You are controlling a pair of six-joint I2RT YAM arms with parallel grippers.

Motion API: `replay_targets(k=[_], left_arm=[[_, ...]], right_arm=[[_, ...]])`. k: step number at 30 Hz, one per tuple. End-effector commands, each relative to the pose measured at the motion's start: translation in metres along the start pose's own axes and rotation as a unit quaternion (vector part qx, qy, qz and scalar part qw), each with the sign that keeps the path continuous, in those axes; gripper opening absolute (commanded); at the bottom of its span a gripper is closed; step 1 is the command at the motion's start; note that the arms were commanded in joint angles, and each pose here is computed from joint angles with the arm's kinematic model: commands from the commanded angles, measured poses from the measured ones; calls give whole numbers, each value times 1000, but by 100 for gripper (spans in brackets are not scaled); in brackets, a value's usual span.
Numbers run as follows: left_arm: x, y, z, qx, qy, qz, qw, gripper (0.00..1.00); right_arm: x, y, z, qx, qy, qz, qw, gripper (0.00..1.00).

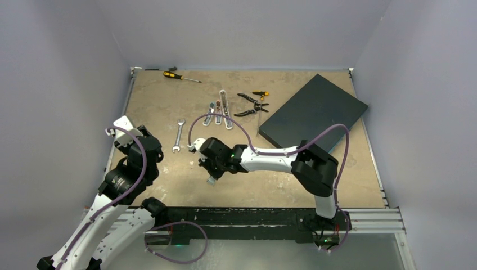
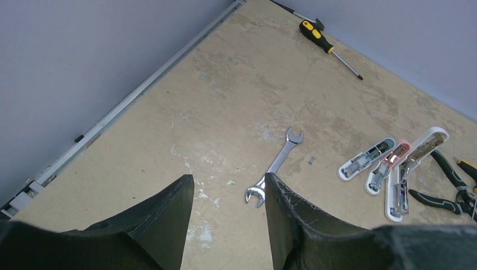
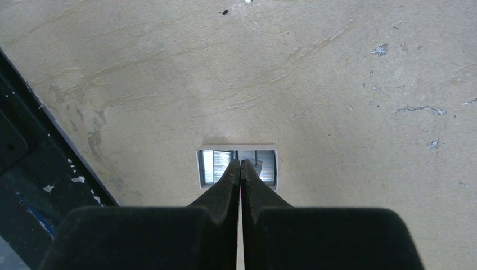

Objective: Unload the staples from the stapler
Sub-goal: Adjust the staple in the staple box.

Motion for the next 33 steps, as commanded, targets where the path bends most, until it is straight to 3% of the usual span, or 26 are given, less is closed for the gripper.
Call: replay_targets(k=[1, 33], left_arm=[[0, -5, -2, -4, 3, -7, 1000, 48], [0, -5, -2, -4, 3, -7, 1000, 48]], right_arm=[[2, -12, 5, 10, -6, -16, 1000, 0], [14, 7, 0, 17, 9, 13, 1000, 0]])
Point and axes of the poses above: each gripper's point midway between its finger pads, its own x axis out along the fingers, its own z axis along the line the jaws close on, y = z × x, the point moved 8 cm from there along -x, back along the fingers, and after that the axes turned 1 degree about -x, right-handed, at the moved point
